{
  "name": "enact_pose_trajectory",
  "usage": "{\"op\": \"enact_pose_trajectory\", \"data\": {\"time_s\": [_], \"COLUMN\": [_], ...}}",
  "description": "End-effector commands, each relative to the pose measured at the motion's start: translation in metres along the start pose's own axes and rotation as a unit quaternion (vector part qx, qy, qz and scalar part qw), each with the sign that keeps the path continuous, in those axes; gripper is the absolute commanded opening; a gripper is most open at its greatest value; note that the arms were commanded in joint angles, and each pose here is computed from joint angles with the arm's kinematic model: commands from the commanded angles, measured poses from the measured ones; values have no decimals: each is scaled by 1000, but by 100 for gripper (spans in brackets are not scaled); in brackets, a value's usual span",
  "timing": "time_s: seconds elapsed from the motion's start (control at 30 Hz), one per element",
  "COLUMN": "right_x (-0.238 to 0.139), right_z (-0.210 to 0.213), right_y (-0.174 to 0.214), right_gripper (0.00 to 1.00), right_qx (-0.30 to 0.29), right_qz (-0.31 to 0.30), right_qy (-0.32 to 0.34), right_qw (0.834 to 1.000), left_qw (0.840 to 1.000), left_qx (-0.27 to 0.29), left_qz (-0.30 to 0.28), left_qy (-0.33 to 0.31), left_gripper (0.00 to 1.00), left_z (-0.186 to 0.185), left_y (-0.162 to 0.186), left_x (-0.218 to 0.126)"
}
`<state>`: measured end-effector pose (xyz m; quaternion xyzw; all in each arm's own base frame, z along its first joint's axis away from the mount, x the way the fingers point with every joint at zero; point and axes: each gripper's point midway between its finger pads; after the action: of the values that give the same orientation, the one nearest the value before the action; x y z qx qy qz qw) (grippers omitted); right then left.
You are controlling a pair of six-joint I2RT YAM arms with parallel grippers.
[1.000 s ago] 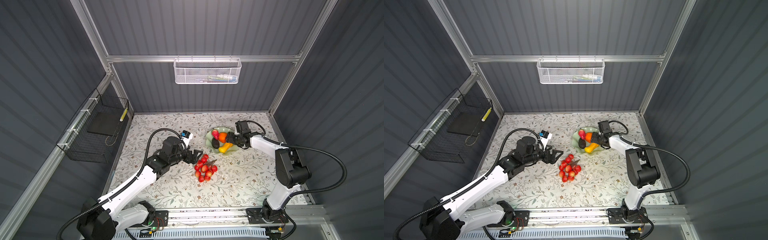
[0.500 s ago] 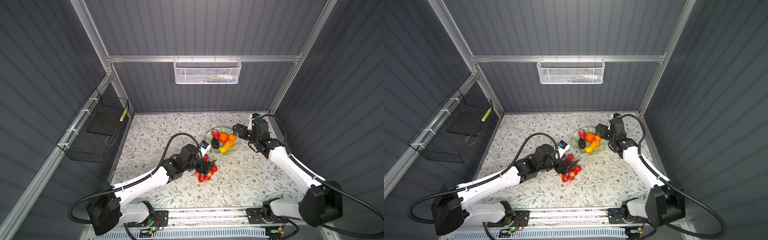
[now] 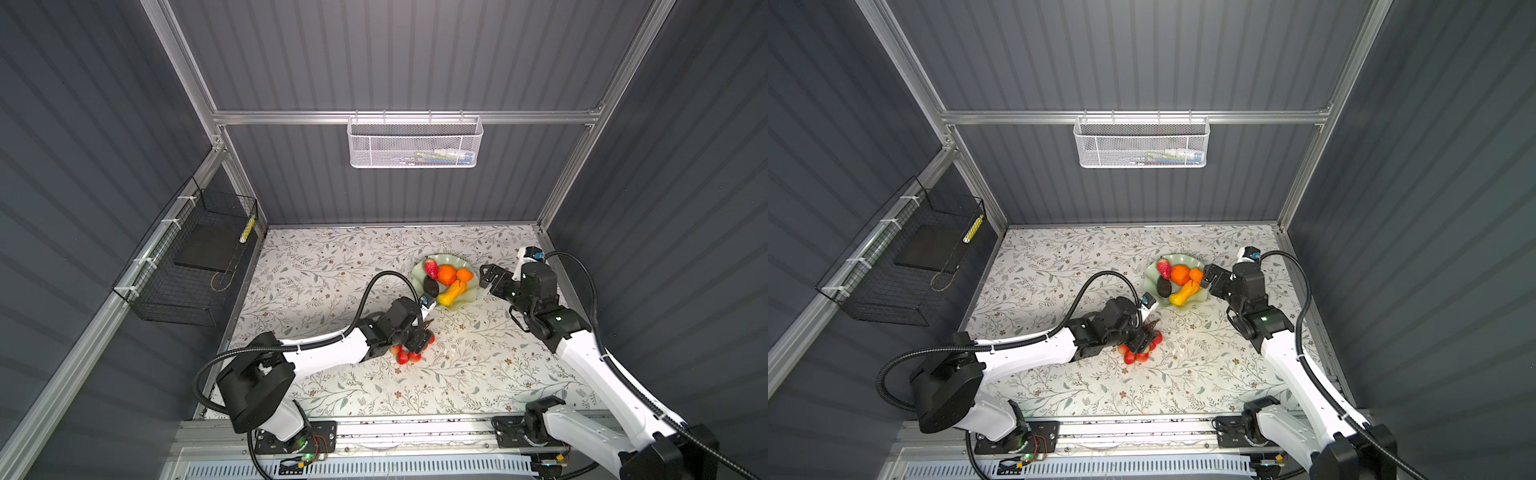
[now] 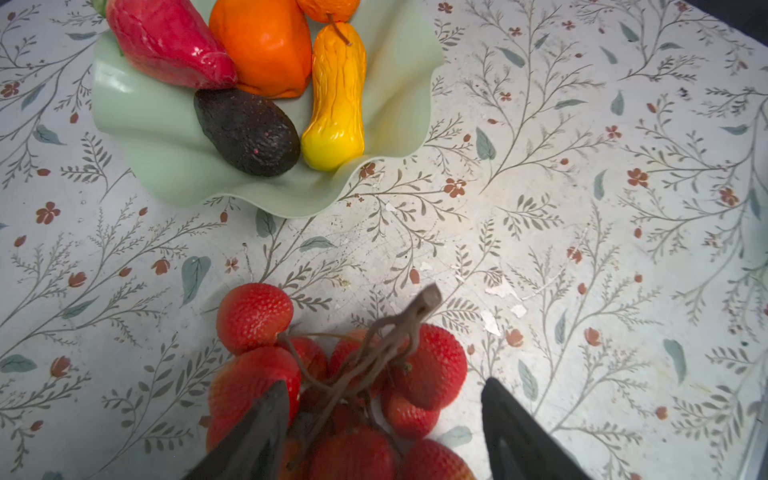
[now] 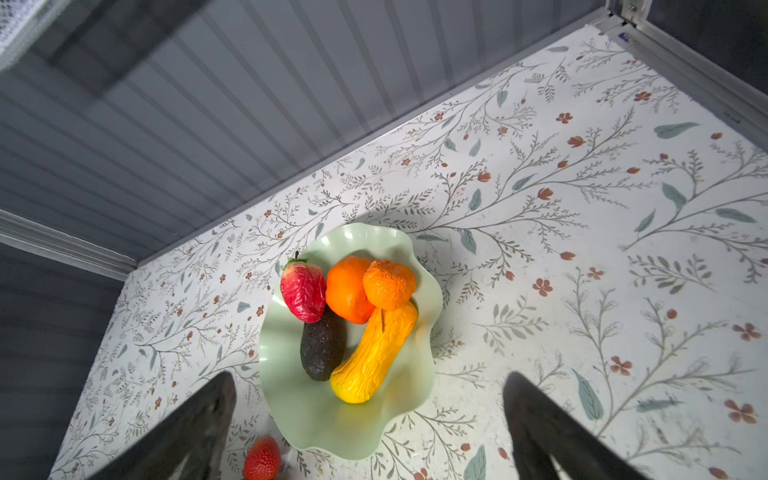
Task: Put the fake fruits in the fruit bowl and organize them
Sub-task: 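Grasp the strawberry bunch by its stems with the left gripper, then lift the strawberry bunch and lay it in the bowl with the left gripper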
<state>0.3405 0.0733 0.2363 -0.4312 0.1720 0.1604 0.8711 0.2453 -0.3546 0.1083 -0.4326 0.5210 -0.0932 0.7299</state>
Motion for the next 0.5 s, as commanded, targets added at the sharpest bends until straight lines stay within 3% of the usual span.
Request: {"op": "enact_pose_trajectory", "data": {"time_s": [0.0, 0.33, 0.47], "right_x": [-5, -8, -4], "right_z": [-11, -16, -15], "right_y": [3, 4, 5], "right_gripper": [99, 99, 99], "right_qx": [6, 9, 11], "right_qz": [-2, -8, -5], "right_qy": [17, 21, 19], "right_qw": [1000, 1000, 1000], "left_qw": [1000, 1000, 1000], "left_qx": [8, 6, 3], "left_qz": [-23, -9, -7], "left_qy": [-10, 3, -3], "left_gripper": [69, 30, 9], "left_z": [3, -1, 1], "left_y": [-26, -28, -26], "left_x": [8, 21, 15]}}
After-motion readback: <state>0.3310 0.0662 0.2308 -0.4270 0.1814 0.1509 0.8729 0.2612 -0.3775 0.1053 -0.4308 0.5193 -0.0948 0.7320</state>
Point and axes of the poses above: each gripper's point midway between its finger pads, its own x axis out along the fingers, its own z axis along the line the jaws close on, y = z × x, and after that the axes turned 9 degrees about x, right-handed
